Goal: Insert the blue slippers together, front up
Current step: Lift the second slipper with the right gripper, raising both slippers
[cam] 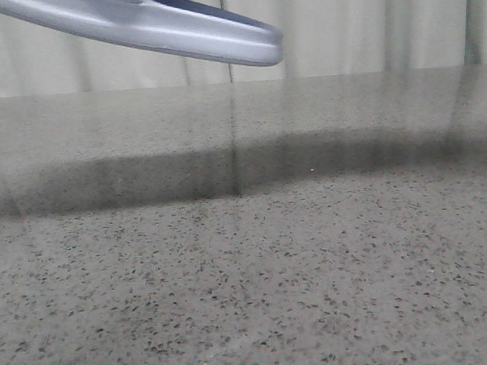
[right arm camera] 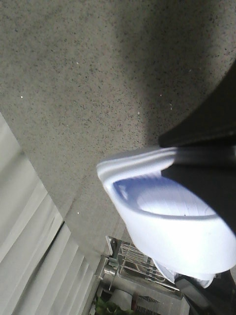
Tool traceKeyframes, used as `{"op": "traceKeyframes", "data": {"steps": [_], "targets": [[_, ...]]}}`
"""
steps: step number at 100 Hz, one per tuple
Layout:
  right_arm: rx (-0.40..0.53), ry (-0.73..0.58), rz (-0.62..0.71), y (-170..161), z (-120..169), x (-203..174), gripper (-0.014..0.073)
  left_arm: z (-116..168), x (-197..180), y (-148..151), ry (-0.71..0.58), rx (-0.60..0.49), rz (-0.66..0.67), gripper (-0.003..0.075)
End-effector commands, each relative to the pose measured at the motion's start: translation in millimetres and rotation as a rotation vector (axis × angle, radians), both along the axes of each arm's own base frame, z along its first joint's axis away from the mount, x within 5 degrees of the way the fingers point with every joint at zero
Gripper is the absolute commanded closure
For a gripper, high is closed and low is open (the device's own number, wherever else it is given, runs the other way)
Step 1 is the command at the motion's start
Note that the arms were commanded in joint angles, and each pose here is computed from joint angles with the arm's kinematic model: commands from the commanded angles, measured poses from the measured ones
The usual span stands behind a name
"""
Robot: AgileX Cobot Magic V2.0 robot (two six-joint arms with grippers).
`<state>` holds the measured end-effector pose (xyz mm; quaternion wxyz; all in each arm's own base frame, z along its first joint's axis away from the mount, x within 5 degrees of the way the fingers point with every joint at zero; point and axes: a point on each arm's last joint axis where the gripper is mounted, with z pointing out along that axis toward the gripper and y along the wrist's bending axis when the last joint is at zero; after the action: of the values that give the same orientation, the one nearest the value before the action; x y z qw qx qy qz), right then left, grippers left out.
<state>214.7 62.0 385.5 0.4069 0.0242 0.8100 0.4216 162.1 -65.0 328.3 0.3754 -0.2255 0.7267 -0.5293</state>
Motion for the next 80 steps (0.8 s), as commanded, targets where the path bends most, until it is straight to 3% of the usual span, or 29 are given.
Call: {"op": "traceKeyframes", "data": {"steps": [1, 36, 65, 80], "targets": [[0.054, -0.068, 0.031, 3, 18, -5, 0.0702, 18, -5, -5, -0.036, -0.08, -0.065, 0.0704], [-0.051, -0.086, -0.013, -2, 13, -1, 0.0702, 20, -7, -7, -0.032, -0.131, -0.084, 0.0704], [-0.09, -0.094, -0.028, -4, 11, 0, 0.0702, 34, -11, -11, -0.103, -0.27, -0.157, 0.0704], [-0.109, -0.099, -0.038, -6, 11, 1, 0.0702, 35, -12, -11, -0.109, -0.287, -0.164, 0.0704]]}}
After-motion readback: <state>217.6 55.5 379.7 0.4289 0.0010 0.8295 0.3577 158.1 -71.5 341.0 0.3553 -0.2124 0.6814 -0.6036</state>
